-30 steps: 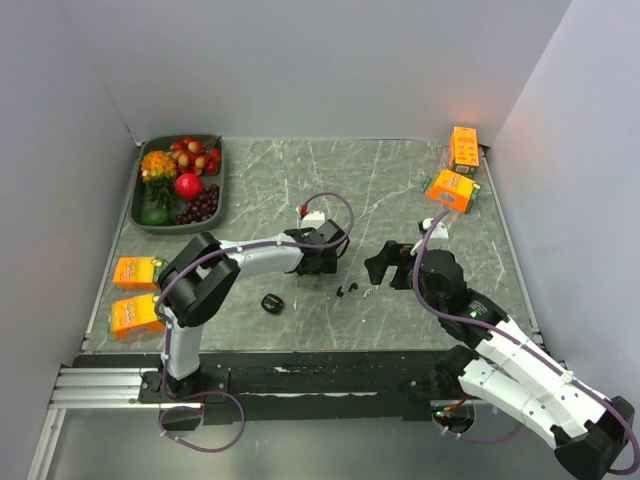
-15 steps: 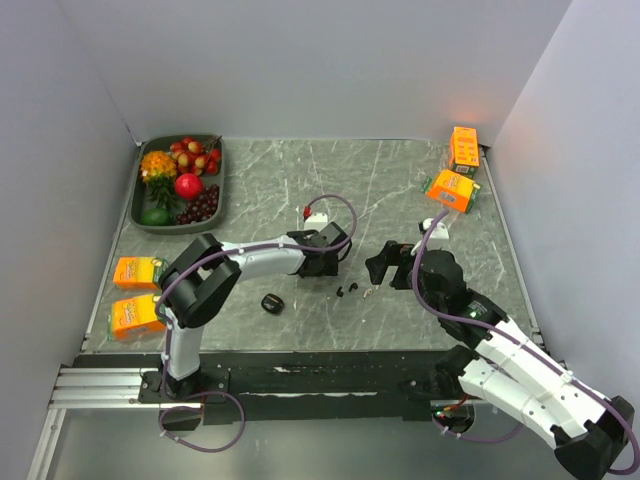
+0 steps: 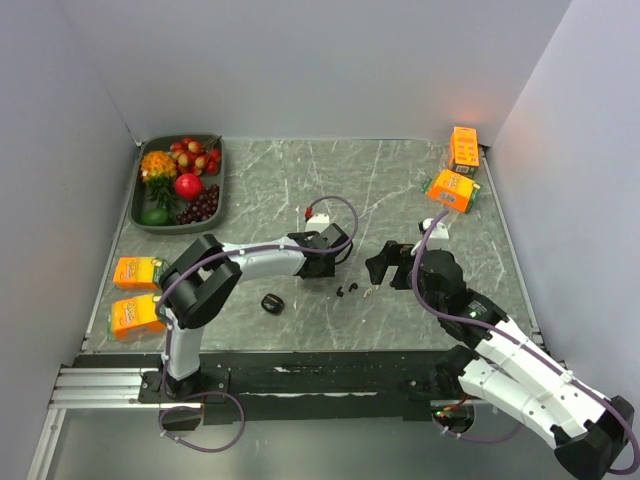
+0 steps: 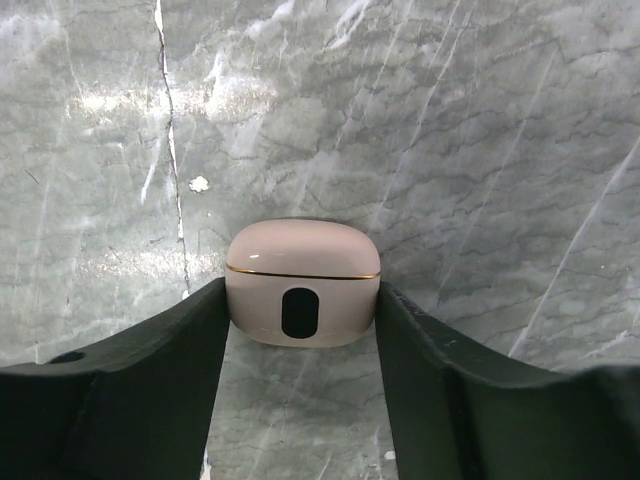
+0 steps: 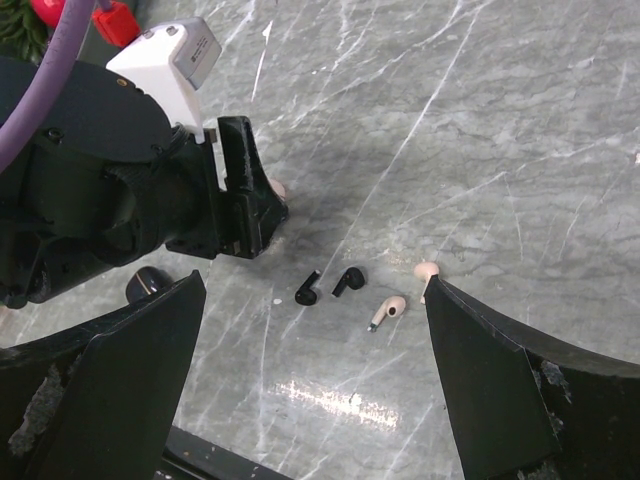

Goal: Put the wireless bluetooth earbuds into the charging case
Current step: Pick up the charging case at the center of the board.

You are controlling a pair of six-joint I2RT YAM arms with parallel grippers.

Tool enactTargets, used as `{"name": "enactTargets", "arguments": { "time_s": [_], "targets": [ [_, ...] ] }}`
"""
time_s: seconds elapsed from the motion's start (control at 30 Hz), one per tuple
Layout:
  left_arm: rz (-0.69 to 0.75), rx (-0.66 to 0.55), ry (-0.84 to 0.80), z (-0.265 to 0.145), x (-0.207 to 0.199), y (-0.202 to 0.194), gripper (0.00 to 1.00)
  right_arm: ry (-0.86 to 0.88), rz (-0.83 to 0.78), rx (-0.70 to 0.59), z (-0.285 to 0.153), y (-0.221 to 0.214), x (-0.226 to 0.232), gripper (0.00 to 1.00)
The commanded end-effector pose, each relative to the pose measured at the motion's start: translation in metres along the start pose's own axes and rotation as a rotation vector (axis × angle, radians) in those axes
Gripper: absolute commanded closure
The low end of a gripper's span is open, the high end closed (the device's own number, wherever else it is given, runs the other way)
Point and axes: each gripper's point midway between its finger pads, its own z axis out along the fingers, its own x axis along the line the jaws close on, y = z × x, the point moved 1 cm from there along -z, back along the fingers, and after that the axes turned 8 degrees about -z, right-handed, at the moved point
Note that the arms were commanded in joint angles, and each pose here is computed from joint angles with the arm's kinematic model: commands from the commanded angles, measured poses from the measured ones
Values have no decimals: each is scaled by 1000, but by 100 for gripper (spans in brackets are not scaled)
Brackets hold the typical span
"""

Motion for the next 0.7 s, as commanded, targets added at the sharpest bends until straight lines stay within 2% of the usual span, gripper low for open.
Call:
{"name": "enactTargets", "arguments": {
  "time_s": [0.0,0.1,0.23,0.27,0.3,0.33,0.43,0.47,0.53,0.57,0.63,0.67],
  "targets": [
    [56,47,21,0,12,-16,46,-13,10,-27,-2,6,-2,1],
    [59,46,12,-2,11,-15,61,-11,12,-31,-3,7,-2,0],
    [56,42,11,-4,12,-14,74,-17,14,-26,-3,6,-3,0],
    [57,42,10,-4,13,-16,81,-15,14,-27,-3,7,-2,0],
    [52,36,5,-6,14,-13,93,-14,15,-29,-3,7,-2,0],
    [43,17,-8,-8,11,-9,99,-12,15,-30,-4,8,-2,0],
    [42,-27,-48,-19,21,-11,99,3,15,-29,-6,10,1,0],
    [18,-100,-141,-34,7,7,99,6,18,-33,-6,11,2,0],
    [22,-147,-182,-45,12,6,99,0,24,-44,-8,16,2,1],
    [-9,-221,-276,-65,0,25,99,-8,35,-59,-10,23,2,1],
    [31,-252,-346,-77,3,23,99,-14,45,-64,-12,26,2,1],
    [3,-301,-435,-99,-6,37,99,-12,48,-68,-14,29,3,1]
  ]
}}
